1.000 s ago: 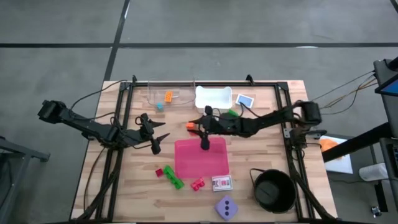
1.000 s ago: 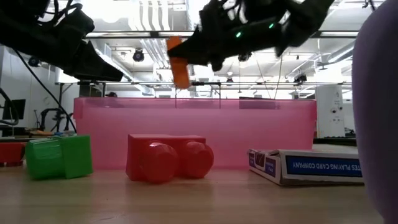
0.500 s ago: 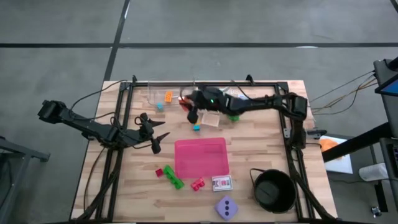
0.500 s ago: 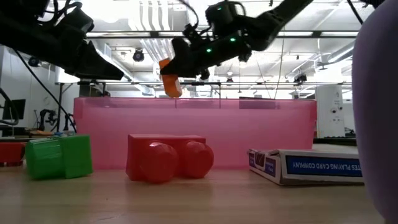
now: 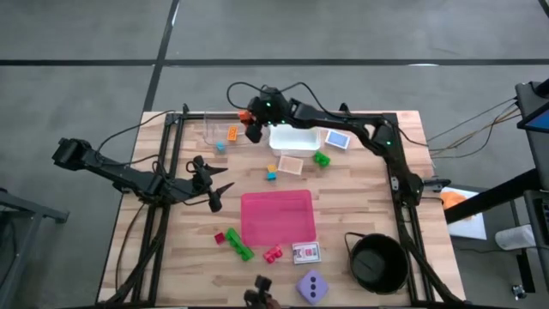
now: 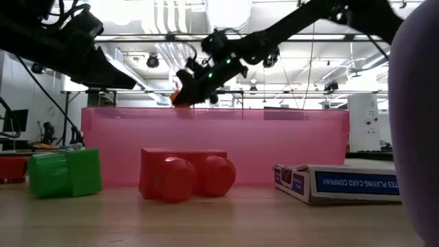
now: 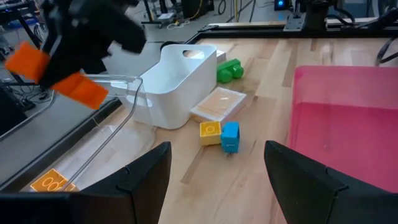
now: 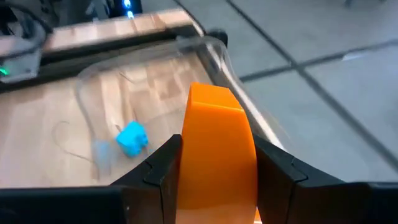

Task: Pick & Place Toys
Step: Put the orange game piece into the transparent bin, then put the top green game piece into the transparent bin

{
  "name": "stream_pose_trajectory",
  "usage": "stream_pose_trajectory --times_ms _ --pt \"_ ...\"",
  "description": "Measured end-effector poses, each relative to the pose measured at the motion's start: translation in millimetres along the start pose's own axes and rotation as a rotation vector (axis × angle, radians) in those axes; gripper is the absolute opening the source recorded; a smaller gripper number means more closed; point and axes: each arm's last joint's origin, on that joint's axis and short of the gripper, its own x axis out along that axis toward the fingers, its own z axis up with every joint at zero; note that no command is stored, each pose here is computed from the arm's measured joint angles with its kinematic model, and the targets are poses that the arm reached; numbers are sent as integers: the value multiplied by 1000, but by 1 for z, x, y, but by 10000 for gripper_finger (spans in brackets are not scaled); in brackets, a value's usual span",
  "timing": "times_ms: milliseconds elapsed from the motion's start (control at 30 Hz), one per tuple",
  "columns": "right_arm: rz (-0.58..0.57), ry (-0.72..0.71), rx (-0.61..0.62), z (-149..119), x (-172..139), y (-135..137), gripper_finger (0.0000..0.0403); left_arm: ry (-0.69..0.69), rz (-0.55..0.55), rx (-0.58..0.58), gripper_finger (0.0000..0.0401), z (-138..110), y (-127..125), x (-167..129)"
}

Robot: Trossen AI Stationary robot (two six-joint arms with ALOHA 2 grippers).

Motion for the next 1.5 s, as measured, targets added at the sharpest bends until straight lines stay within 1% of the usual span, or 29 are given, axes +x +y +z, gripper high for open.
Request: stream_pose_trajectory --times_ms 67,100,233,333,733,900,1033,1267,1367,1500 --pt "5 32 16 0 8 -4 148 2 0 2 259 0 0 0" --pt "15 49 21 0 11 -5 157 2 0 2 259 0 0 0" --pt "57 66 25 5 16 -4 206 3 1 7 259 0 0 0" --pt "77 60 29 8 18 -2 230 3 1 8 259 0 0 0" --pt "79 58 47 10 15 0 274 3 1 7 259 0 0 0" --pt "78 25 21 21 6 2 285 4 1 8 259 -1 0 0" --pt "90 -71 -7 37 -3 10 286 4 1 8 259 -1 0 0" --pt "165 -329 -72 62 -9 39 286 6 1 9 259 -2 0 0" --pt "184 -428 -91 64 -9 48 286 8 1 10 259 -5 0 0" --pt "215 -538 -94 58 -6 54 286 -3 0 -3 259 -10 1 0"
